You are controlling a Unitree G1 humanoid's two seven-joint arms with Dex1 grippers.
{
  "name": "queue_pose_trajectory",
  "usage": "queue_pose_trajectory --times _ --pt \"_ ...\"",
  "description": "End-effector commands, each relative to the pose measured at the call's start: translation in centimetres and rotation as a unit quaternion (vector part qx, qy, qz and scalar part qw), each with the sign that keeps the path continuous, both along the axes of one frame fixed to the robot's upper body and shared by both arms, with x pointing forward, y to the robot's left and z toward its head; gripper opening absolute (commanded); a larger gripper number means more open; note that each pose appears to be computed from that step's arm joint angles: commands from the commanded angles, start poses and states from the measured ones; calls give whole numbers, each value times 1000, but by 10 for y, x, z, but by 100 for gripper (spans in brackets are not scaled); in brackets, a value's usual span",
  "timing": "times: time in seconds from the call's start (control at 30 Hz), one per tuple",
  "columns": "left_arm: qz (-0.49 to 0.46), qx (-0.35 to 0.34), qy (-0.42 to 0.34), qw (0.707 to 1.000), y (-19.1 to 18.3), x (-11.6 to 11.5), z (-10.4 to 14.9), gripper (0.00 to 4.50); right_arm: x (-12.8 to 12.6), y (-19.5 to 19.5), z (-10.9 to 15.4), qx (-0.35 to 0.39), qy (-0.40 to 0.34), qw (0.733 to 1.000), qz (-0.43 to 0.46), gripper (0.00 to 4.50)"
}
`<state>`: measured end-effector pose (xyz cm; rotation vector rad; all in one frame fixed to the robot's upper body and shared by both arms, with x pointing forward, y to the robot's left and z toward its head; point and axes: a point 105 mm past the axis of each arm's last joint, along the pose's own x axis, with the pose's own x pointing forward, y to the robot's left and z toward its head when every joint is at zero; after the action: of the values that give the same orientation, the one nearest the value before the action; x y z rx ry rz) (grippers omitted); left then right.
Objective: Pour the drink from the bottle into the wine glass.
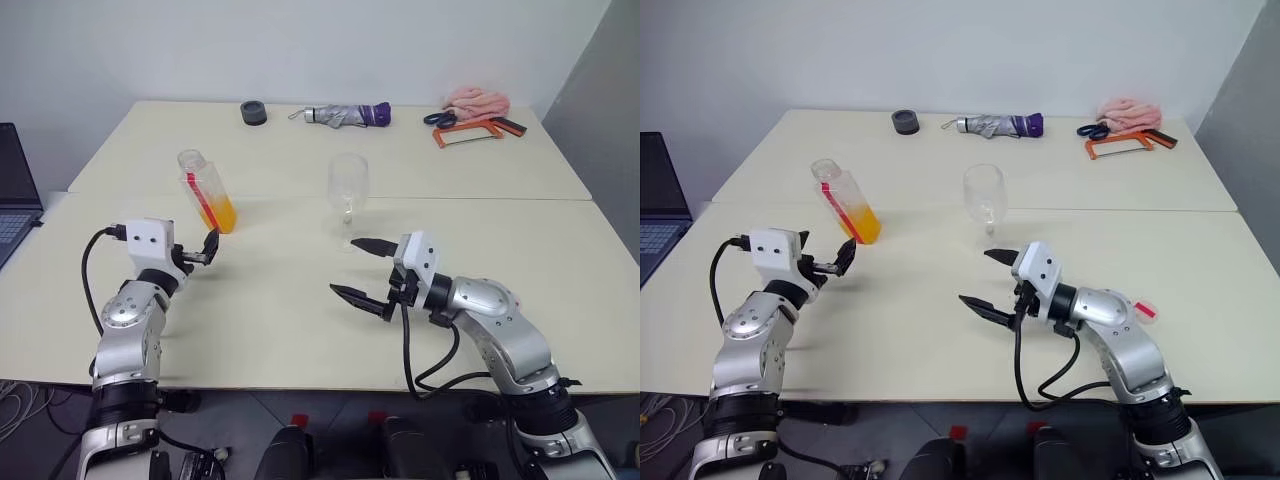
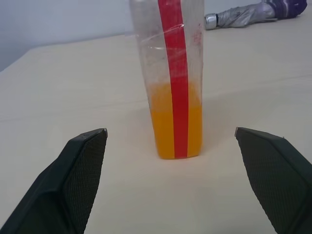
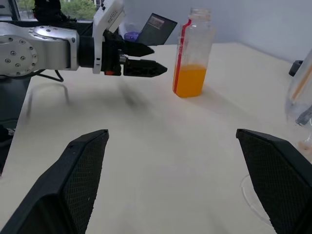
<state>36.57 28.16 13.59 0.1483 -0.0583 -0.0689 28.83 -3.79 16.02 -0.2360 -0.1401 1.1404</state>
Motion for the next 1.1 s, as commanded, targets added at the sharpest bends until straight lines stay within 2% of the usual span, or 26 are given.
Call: queue_pose_trajectory --times 0.03,0.57,1.1 --pt "-4 -1 -17 1000 6 5 17 450 -7 7 18 7 -30 999 19 446" --pt "-7 3 -17 1000 12 27 27 450 -14 16 34 40 6 998 46 446" --pt "-28 6 -13 1000 9 48 38 450 -14 21 41 39 -5 998 51 446"
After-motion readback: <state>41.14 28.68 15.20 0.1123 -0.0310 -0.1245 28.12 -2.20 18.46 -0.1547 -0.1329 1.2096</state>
